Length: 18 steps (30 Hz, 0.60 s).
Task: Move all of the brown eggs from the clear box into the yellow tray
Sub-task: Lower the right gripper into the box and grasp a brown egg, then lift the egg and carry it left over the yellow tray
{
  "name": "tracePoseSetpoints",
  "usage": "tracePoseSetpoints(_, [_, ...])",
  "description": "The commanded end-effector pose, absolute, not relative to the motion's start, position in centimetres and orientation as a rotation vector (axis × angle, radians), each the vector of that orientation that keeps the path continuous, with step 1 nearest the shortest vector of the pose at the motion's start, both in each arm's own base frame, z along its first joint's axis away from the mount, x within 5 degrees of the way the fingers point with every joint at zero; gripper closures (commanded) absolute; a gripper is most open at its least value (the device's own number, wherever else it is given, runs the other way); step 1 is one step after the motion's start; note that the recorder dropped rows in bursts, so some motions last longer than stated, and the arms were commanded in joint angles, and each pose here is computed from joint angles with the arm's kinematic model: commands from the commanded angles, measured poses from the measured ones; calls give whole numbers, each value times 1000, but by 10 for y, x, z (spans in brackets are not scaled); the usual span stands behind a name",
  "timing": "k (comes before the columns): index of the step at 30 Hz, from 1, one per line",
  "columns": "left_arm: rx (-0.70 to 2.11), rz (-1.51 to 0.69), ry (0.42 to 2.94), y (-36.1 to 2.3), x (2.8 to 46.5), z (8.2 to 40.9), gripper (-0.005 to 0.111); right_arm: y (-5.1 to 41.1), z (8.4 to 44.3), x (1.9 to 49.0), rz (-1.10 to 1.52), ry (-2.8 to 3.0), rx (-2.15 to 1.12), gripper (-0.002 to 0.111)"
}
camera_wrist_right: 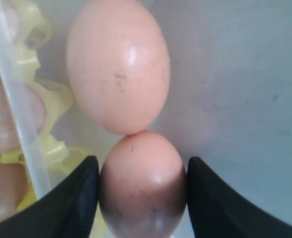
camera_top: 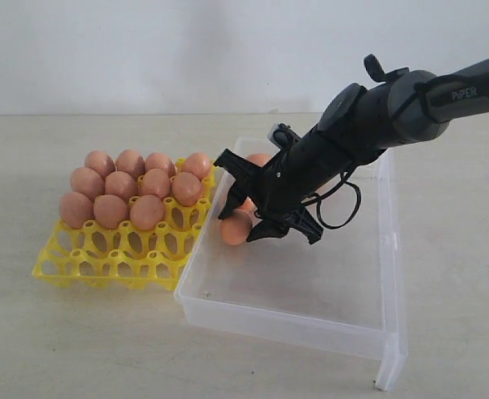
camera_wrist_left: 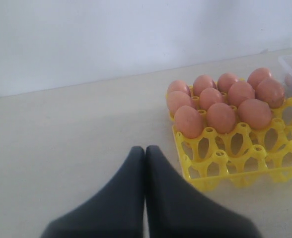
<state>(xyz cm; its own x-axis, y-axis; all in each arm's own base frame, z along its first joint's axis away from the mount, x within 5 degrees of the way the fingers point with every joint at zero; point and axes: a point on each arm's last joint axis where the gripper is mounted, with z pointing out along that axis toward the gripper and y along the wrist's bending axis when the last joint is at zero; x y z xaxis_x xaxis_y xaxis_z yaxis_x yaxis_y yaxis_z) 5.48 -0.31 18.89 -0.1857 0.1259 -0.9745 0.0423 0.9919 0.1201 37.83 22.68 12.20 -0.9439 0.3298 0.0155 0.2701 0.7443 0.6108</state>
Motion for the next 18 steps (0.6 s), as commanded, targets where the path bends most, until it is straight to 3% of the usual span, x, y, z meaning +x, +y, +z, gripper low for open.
tracePoseSetpoints(1, [116,64,1754,-3,55,188,111,226,117,382,942,2820,499,108])
tracePoseSetpoints(6, [117,64,1756,-3,55,188,111,225,130,385,930,2749,481,109])
tracePoseSetpoints(18, [117,63,1757,-3,55,188,111,256,229,348,573,2459,13,109])
